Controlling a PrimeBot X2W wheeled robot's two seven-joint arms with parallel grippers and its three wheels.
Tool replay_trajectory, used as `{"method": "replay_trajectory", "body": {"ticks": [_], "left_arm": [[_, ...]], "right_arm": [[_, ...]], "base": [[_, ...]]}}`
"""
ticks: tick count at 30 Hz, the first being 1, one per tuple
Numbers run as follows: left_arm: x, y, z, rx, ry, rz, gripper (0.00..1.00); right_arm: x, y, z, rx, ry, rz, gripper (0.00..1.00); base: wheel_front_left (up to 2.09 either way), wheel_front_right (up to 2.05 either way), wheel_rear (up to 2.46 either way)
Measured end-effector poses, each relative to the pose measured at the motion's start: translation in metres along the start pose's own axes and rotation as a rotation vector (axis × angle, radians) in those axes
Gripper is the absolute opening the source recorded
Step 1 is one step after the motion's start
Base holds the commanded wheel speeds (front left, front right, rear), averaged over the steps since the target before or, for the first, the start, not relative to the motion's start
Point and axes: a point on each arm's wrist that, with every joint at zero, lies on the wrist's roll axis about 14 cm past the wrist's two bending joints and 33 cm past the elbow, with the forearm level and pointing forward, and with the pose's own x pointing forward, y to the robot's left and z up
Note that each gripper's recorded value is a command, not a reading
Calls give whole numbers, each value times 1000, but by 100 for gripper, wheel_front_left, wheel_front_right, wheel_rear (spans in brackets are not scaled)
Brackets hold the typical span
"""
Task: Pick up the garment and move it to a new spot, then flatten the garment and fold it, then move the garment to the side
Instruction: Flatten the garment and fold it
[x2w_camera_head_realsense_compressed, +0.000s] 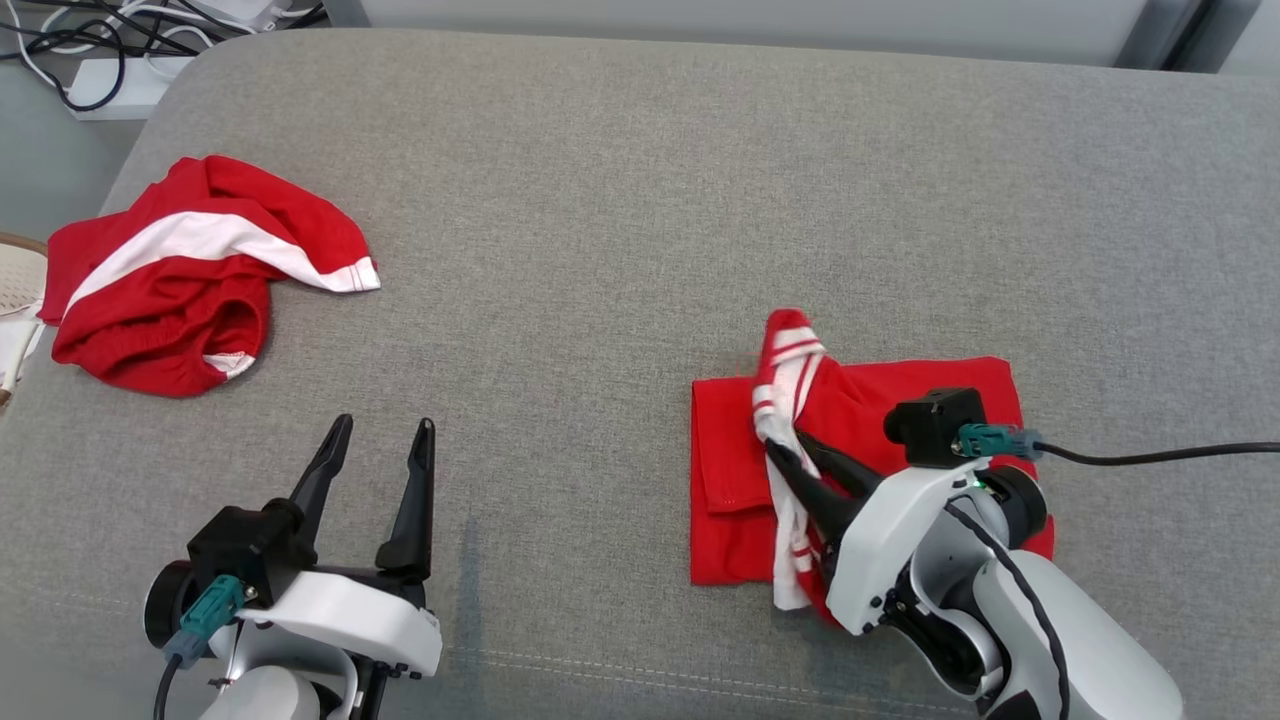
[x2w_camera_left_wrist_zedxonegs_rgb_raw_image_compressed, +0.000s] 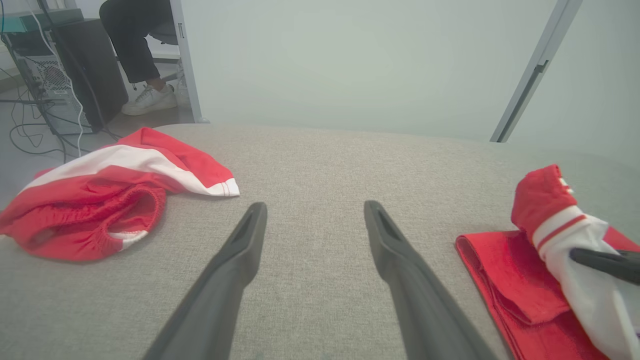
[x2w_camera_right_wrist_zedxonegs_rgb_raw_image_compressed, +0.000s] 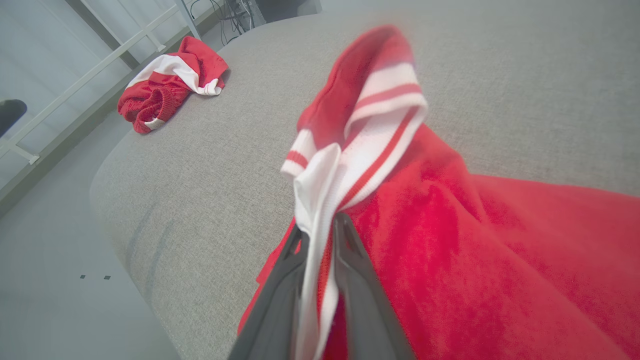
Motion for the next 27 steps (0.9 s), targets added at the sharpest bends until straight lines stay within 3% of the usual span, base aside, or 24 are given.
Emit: {"method": "replay_trajectory", "body": {"ticks": [1,7,12,16,20,27], "left_arm": [[1,0,0,0,-1,-2,100],[5,-2,2,2,-6,-9,100],[7,-4,1,3,-6,-17,100],[9,-6,3,4,-15,-25,100],[13,-10,5,7,-22,-39,100],[18,-16,11,24,-35,-63,100]], "right_arm": [[1,1,-1,8,4,4,100],[3,3,9,44,-53,12,100],[-12,-15,61,76,-261,-23,100],[-50,-64,87,37,-393,-158,100],[-94,-113,87,-28,-444,-329,100],[-137,-137,60,-84,-452,-465,100]], "base": [[0,0,0],[0,0,0],[0,0,0],[0,0,0],[0,0,0],[0,0,0]]}}
